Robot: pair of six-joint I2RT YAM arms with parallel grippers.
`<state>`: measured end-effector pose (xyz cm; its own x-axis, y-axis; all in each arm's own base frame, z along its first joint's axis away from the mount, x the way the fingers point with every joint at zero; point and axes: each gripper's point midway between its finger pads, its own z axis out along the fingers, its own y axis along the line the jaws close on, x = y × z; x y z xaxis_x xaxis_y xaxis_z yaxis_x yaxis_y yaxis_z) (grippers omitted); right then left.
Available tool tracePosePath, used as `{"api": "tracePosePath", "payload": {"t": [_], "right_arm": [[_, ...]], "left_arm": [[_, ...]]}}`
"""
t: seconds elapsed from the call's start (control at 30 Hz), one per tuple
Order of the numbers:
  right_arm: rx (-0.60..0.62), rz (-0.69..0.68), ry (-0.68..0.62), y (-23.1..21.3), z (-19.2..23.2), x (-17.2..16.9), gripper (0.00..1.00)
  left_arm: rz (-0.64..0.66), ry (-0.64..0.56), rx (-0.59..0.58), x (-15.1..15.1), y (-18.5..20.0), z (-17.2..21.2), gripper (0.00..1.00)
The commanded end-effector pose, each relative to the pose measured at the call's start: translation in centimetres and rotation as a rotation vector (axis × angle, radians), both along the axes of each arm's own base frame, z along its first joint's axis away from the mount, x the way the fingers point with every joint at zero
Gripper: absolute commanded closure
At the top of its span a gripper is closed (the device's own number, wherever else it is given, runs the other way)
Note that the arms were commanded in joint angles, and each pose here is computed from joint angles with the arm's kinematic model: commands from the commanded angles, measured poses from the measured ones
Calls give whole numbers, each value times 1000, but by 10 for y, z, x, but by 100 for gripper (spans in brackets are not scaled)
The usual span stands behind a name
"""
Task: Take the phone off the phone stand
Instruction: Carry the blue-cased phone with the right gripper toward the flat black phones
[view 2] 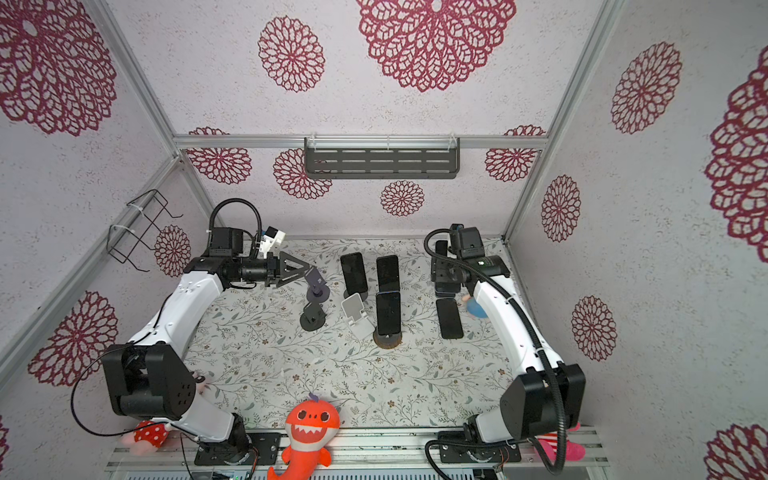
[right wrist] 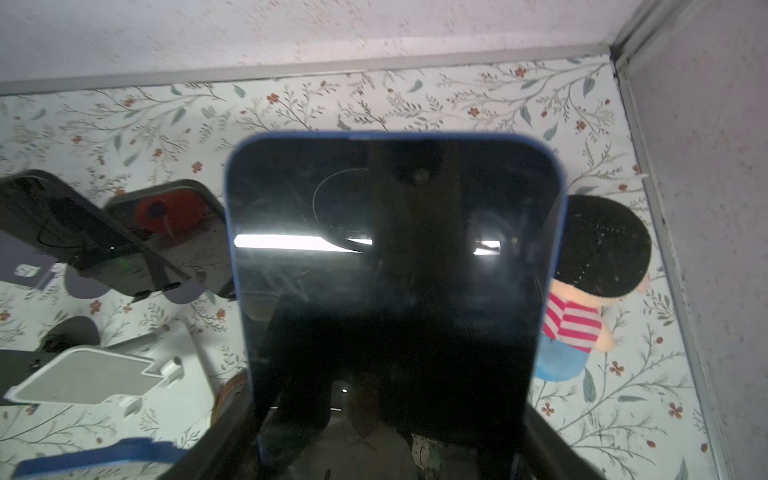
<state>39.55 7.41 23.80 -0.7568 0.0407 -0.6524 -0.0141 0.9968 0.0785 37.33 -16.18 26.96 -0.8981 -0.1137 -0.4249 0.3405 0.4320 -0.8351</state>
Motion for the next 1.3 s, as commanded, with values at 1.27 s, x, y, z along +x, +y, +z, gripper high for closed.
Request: {"api": "tracePosePath", "payload": {"t": [1.27], "right_arm": [[57,43,171,54,-175,122,48]], "left_arm": [[-11,-2,104,2,-8,-24,32]]}}
